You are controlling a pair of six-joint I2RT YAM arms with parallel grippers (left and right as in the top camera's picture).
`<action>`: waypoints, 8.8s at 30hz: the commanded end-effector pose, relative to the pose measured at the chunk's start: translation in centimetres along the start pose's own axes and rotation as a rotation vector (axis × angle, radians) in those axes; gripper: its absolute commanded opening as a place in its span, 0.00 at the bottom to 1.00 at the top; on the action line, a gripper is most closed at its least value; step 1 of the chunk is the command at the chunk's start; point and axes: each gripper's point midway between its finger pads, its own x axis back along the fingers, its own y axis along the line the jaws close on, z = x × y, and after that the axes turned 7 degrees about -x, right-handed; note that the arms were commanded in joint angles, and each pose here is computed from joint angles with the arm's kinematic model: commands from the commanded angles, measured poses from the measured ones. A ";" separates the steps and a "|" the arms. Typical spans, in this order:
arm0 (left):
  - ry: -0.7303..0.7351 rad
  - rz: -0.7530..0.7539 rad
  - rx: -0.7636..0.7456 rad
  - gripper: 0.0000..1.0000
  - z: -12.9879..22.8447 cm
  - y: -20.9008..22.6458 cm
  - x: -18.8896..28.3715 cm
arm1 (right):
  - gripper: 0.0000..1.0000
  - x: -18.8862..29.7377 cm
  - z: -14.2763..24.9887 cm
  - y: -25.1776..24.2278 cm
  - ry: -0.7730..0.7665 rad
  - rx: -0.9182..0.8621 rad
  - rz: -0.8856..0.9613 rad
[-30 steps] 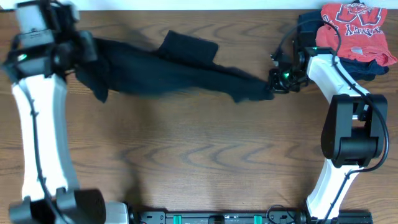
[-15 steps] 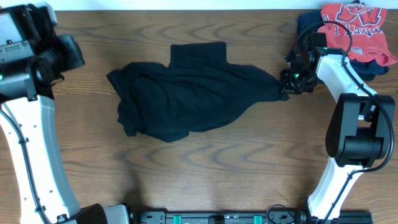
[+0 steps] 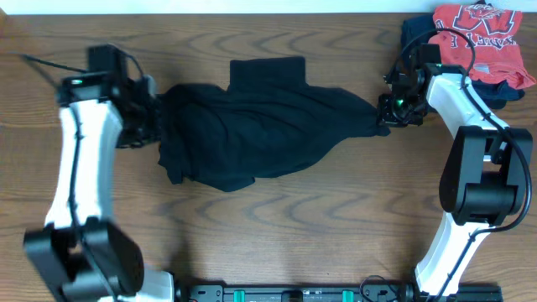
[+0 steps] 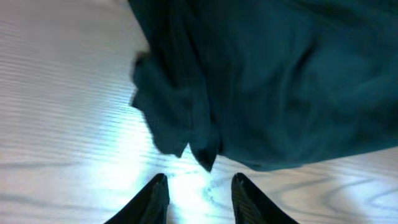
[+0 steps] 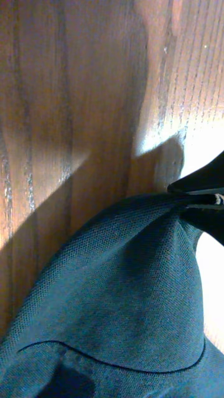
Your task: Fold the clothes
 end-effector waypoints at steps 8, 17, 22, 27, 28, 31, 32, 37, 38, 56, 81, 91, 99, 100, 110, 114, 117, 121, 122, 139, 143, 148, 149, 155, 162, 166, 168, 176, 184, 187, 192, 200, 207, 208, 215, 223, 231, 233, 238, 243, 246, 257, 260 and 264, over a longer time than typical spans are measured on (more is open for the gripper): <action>0.099 0.016 -0.042 0.46 -0.3 0.7 -8.0 | 0.01 -0.4 0.2 -0.2 0.010 0.015 0.010; 0.108 -0.030 -0.042 0.06 -1.2 2.1 -11.2 | 0.01 -0.4 0.2 -0.1 0.010 0.024 0.010; 0.072 -0.110 -0.025 0.06 -3.0 3.4 -9.0 | 0.01 -0.4 0.1 -0.1 0.009 0.024 0.010; -0.037 -0.215 -0.001 0.06 -6.6 5.3 -2.9 | 0.01 -0.4 0.2 -0.1 0.011 0.023 0.010; -0.071 -0.243 0.006 0.06 -7.4 5.9 -1.4 | 0.01 -0.4 0.2 -0.1 0.012 0.023 0.010; -0.161 -0.311 0.031 0.06 -9.4 7.5 2.3 | 0.01 -0.4 0.3 -0.1 0.015 0.022 0.011; -0.186 -0.328 0.041 0.06 -9.9 8.0 3.3 | 0.01 -0.4 0.3 -0.1 0.015 0.022 0.011; -0.284 -0.359 0.090 0.06 -11.7 10.5 5.4 | 0.01 -0.4 0.2 -0.1 0.013 0.022 0.010; -0.304 -0.370 0.101 0.06 -12.1 11.2 5.5 | 0.01 -0.4 0.3 -0.1 0.013 0.022 0.010; -0.375 -0.387 0.140 0.98 -13.1 10.4 6.8 | 0.01 -0.4 0.3 -0.1 0.014 0.022 0.010; 0.256 -0.082 -0.148 0.98 8.3 -6.9 -9.4 | 0.01 -0.4 0.4 0.0 0.019 0.021 0.003; 0.173 -0.185 -0.153 0.83 8.9 -4.5 -13.3 | 0.01 -0.5 0.4 0.0 0.021 0.022 0.003; 0.098 -0.230 -0.149 0.79 7.5 -3.8 -13.8 | 0.01 -0.5 0.5 0.1 0.022 0.025 0.003; 0.089 -0.227 -0.150 0.79 7.2 -3.9 -13.8 | 0.01 -0.5 0.5 0.1 0.022 0.025 0.003; 0.050 -0.219 -0.151 0.36 6.3 -4.2 -13.9 | 0.01 -0.5 0.3 0.2 0.017 0.027 0.002; 0.040 -0.218 -0.148 0.06 6.0 -4.2 -13.8 | 0.01 -0.5 0.2 0.2 0.012 0.029 0.001; 0.041 -0.222 -0.105 0.06 5.5 -3.7 -12.3 | 0.01 -0.1 0.1 0.7 0.009 0.030 -0.020; 0.009 -0.271 -0.038 0.06 4.1 -1.9 -6.9 | 0.01 3.1 -1.0 2.8 -0.045 0.064 -0.093; -0.014 -0.289 -0.018 0.06 3.6 -1.3 -5.0 | 0.01 4.5 -1.5 3.4 -0.071 0.073 -0.104; -0.860 -0.387 0.206 0.06 -1.0 2.7 25.5 | 0.01 30.9 -3.9 9.1 -0.608 0.209 -0.074; -0.992 -0.372 0.206 0.06 -0.1 1.7 30.3 | 0.01 35.4 -2.1 9.7 -0.692 0.222 -0.077; -1.094 -0.361 0.207 0.06 1.8 0.9 34.2 | 0.01 39.7 0.7 9.4 -0.771 0.231 -0.050; -1.103 -0.360 0.207 0.06 2.0 0.8 34.5 | 0.01 40.3 1.1 9.3 -0.785 0.229 -0.045; -1.085 -0.362 0.206 0.06 1.7 0.9 34.1 | 0.01 43.2 2.0 9.2 -0.882 0.232 -0.026; -0.922 -0.351 0.175 0.06 -3.5 1.6 28.7 | 0.01 40.6 -1.7 9.1 -0.846 0.264 -0.024; -0.836 -0.358 0.155 0.06 -8.2 2.6 24.4 | 0.01 37.7 -5.8 9.9 -0.827 0.313 -0.060; -0.805 -0.349 0.146 0.06 -10.5 2.9 22.1 | 0.01 36.1 -8.4 10.5 -0.841 0.331 -0.069; -0.925 -0.377 0.073 0.06 -18.4 3.7 20.8 | 0.01 36.5 -15.1 13.3 -1.043 0.368 -0.145; -1.172 -0.342 0.031 0.06 -20.2 1.4 29.7 | 0.01 42.5 -15.4 13.9 -1.208 0.390 -0.152; -1.180 -0.298 0.002 0.06 -20.2 0.5 30.0 | 0.01 42.2 -15.2 13.5 -1.187 0.388 -0.141; -1.013 -0.259 -0.013 0.06 -18.9 0.4 25.8 | 0.01 38.1 -15.0 12.6 -1.052 0.403 -0.103; -0.513 -0.258 0.026 0.06 -13.4 2.2 14.5 | 0.01 27.9 -13.0 11.2 -0.692 0.368 -0.099; -0.195 -0.199 0.065 0.06 -7.1 1.7 10.6 | 0.01 24.2 -8.8 9.7 -0.455 0.307 -0.086; -0.159 -0.197 0.080 0.06 -6.2 1.6 10.5 | 0.01 23.8 -8.1 9.5 -0.422 0.297 -0.085; 0.068 -0.195 0.103 0.06 -0.8 1.5 9.5 | 0.01 22.4 -3.9 8.9 -0.239 0.247 -0.102; 0.233 -0.197 0.160 0.06 4.4 1.5 7.5 | 0.02 21.6 0.3 6.8 -0.059 0.186 -0.022; 0.268 -0.207 0.239 0.06 9.5 1.6 5.6 | 0.02 20.3 2.7 6.9 0.029 0.156 -0.033; 0.275 -0.210 0.256 0.07 10.6 1.6 5.2 | 0.02 19.8 3.6 6.7 0.061 0.148 -0.030; 0.292 -0.209 0.304 0.07 12.8 1.6 3.6 | 0.02 17.9 5.8 5.6 0.129 0.119 -0.015; 0.349 -0.154 0.319 0.06 14.5 0.9 1.1 | 0.02 15.0 8.1 4.2 0.183 0.065 0.007; 0.371 -0.159 0.335 0.06 15.4 1.1 -0.3 | 0.02 13.3 9.5 3.5 0.209 0.040 0.011; 0.293 -0.165 0.395 0.06 14.6 1.8 -3.3 | 0.01 9.3 9.8 2.4 0.183 0.024 0.016; 0.252 -0.162 0.395 0.06 13.8 2.0 -4.0 | 0.01 9.1 8.6 2.8 0.135 0.037 -0.005; 0.202 -0.226 0.410 0.06 12.9 3.2 -4.1 | 0.01 8.9 6.9 3.0 0.068 0.056 -0.013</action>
